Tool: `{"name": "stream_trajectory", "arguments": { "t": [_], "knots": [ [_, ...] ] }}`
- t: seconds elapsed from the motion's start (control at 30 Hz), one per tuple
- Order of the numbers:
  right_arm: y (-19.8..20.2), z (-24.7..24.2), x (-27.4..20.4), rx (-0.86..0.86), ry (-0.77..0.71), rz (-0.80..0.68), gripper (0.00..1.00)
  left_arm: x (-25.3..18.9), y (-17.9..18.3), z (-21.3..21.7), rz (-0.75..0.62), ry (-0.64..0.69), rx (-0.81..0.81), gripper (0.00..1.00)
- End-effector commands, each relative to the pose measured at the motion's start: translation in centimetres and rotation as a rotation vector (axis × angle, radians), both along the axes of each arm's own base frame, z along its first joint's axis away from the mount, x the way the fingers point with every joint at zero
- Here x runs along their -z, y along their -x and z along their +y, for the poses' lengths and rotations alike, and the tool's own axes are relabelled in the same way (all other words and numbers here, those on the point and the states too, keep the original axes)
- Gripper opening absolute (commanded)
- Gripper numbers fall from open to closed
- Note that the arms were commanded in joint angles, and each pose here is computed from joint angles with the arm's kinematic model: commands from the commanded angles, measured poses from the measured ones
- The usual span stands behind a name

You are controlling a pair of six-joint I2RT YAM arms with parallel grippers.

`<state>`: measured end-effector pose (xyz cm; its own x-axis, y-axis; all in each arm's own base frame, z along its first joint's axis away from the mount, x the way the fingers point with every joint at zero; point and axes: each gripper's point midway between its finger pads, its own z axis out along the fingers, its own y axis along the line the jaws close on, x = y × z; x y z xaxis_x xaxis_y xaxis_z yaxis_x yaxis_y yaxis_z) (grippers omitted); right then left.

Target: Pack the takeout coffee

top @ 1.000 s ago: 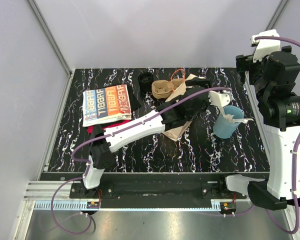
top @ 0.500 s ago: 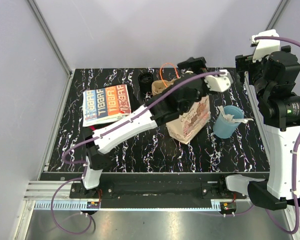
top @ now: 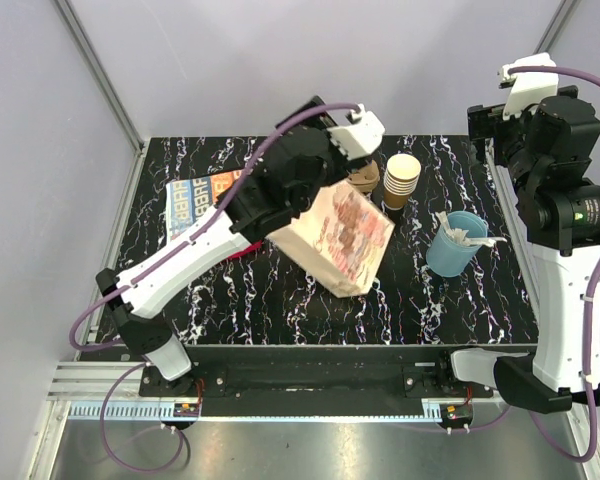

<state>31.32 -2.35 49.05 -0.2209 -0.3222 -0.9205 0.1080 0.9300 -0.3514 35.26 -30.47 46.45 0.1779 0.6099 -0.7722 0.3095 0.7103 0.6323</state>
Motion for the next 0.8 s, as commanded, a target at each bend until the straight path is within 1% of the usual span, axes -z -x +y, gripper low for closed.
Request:
{"name": "stream_trajectory", "arguments": {
  "t": [0.0,0.17,0.2,0.27,0.33,0.37,0.4,0.43,0.5,0.53,0.6,0.63,0.7,0.73,0.77],
  "knots": [
    [0.3,0.3,-1.1,-0.017,-0.024,-0.036,1.0,3.8,0.2,-1.8,0.086,-0.021,0.042,0.99],
    [-0.1,0.6,-0.5,-0.029,-0.03,-0.019,1.0,4.6,0.3,-3.3,0.107,-0.027,0.075,0.99],
    [0.0,0.6,-0.4,-0.032,-0.032,-0.017,1.0,4.0,0.2,-3.1,0.102,-0.013,0.066,0.99],
    [0.0,0.7,-0.2,-0.04,-0.03,-0.015,1.0,3.0,-0.8,-1.2,0.087,0.015,-0.001,0.99],
    [0.0,1.1,0.0,-0.061,-0.03,-0.006,1.0,2.3,-1.8,1.3,0.092,0.048,-0.062,0.99],
    [0.0,1.3,0.4,-0.073,-0.03,0.005,1.0,2.2,-3.4,4.0,0.11,0.098,-0.121,0.99],
    [-0.2,1.6,0.8,-0.088,-0.033,0.018,1.0,2.5,-3.5,6.0,0.14,0.106,-0.147,0.99],
    [-0.2,2.1,1.0,-0.118,-0.037,0.025,1.0,3.1,-5.1,9.2,0.164,0.123,-0.204,0.99],
    [-0.4,2.8,1.9,-0.158,-0.043,0.057,1.0,4.2,-5.5,12.8,0.196,0.15,-0.27,0.99],
    [-0.6,3.9,2.3,-0.213,-0.054,0.073,1.0,7.3,-6.4,15.3,0.25,0.119,-0.33,0.99],
    [-0.9,5.1,3.2,-0.275,-0.067,0.11,1.0,9.6,-6.8,17.6,0.296,0.128,-0.388,0.99],
    [-1.0,6.2,3.5,-0.332,-0.083,0.121,1.0,12.0,-7.1,19.9,0.342,0.117,-0.442,0.99],
    [-1.2,7.2,4.1,-0.375,-0.096,0.149,1.0,14.5,-7.5,21.8,0.403,0.14,-0.488,0.99],
    [-1.3,7.6,4.3,-0.396,-0.107,0.157,1.0,16.1,-8.1,23.5,0.441,0.143,-0.535,0.99],
    [-1.4,7.8,4.4,-0.403,-0.109,0.16,1.0,17.5,-8.1,23.9,0.488,0.157,-0.541,0.99]
  ]
}}
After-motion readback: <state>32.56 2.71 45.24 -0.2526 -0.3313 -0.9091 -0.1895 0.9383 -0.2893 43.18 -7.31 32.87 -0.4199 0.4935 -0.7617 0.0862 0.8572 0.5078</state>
